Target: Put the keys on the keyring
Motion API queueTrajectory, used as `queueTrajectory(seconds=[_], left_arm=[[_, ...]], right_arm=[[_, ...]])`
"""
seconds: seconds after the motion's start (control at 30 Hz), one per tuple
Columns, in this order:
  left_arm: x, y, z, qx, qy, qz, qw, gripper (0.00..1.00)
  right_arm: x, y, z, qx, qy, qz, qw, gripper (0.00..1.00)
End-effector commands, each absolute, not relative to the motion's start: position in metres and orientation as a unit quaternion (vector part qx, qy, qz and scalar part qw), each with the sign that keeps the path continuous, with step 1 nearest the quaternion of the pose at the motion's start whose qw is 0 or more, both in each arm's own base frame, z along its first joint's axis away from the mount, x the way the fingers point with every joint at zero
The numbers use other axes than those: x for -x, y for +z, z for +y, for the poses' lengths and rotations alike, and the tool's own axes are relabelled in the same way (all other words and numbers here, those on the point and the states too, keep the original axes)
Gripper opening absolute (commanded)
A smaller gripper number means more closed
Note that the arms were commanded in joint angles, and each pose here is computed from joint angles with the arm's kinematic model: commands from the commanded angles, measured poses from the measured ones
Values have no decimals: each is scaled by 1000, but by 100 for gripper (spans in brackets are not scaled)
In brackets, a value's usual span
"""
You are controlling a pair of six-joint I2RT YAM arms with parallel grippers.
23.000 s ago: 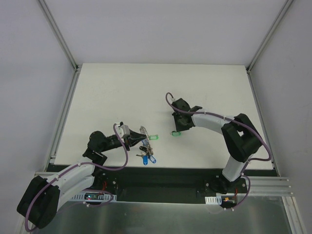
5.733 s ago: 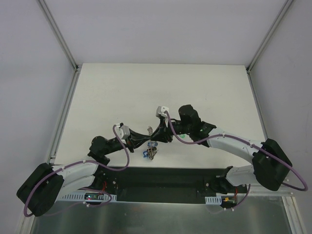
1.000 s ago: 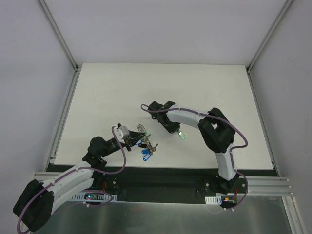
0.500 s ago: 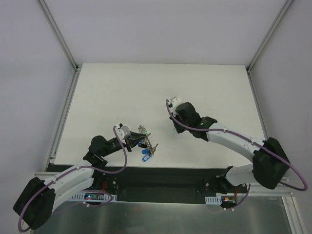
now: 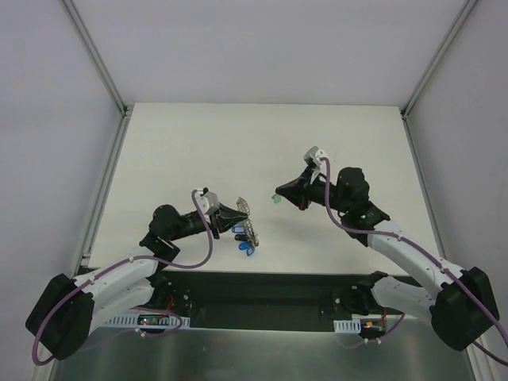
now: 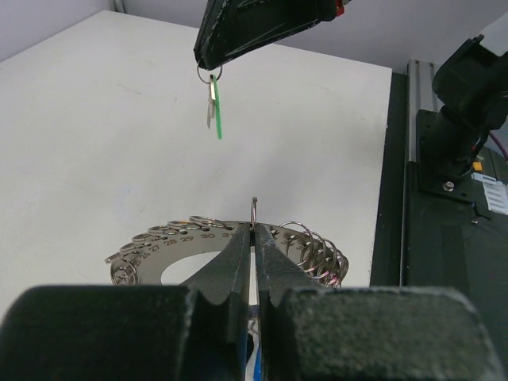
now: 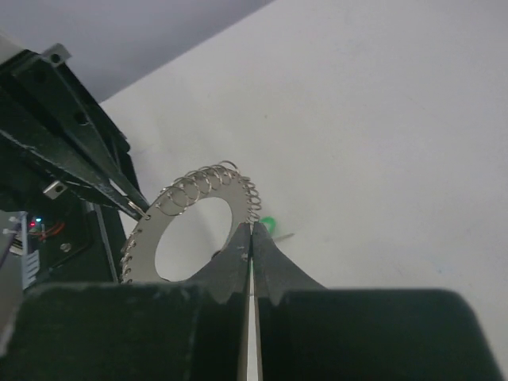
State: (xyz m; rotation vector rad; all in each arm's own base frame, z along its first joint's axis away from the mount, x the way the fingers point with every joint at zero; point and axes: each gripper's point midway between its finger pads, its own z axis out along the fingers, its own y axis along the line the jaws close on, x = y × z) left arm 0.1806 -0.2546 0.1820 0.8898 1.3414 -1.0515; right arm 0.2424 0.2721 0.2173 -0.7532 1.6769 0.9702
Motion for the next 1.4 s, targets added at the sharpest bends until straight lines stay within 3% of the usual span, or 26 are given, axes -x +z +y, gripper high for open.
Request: queueTrajectory(seconds=[0.0, 0.2, 0.73, 1.37], left_arm=[[-177, 234, -264, -402, -472, 514, 592, 0], [-178, 252, -268, -417, -472, 518, 579, 0], [-147, 292, -278, -535, -505, 432, 522, 0], [-134, 268, -277, -554, -522, 421, 493, 0]], right_arm=[[-211, 279, 279, 364, 506, 581, 523, 1], [-195, 298, 278, 387, 533, 546, 518, 1], [-161, 308, 272, 470, 533, 481, 514, 1], [-129, 294, 291, 516, 503, 455, 523, 1]])
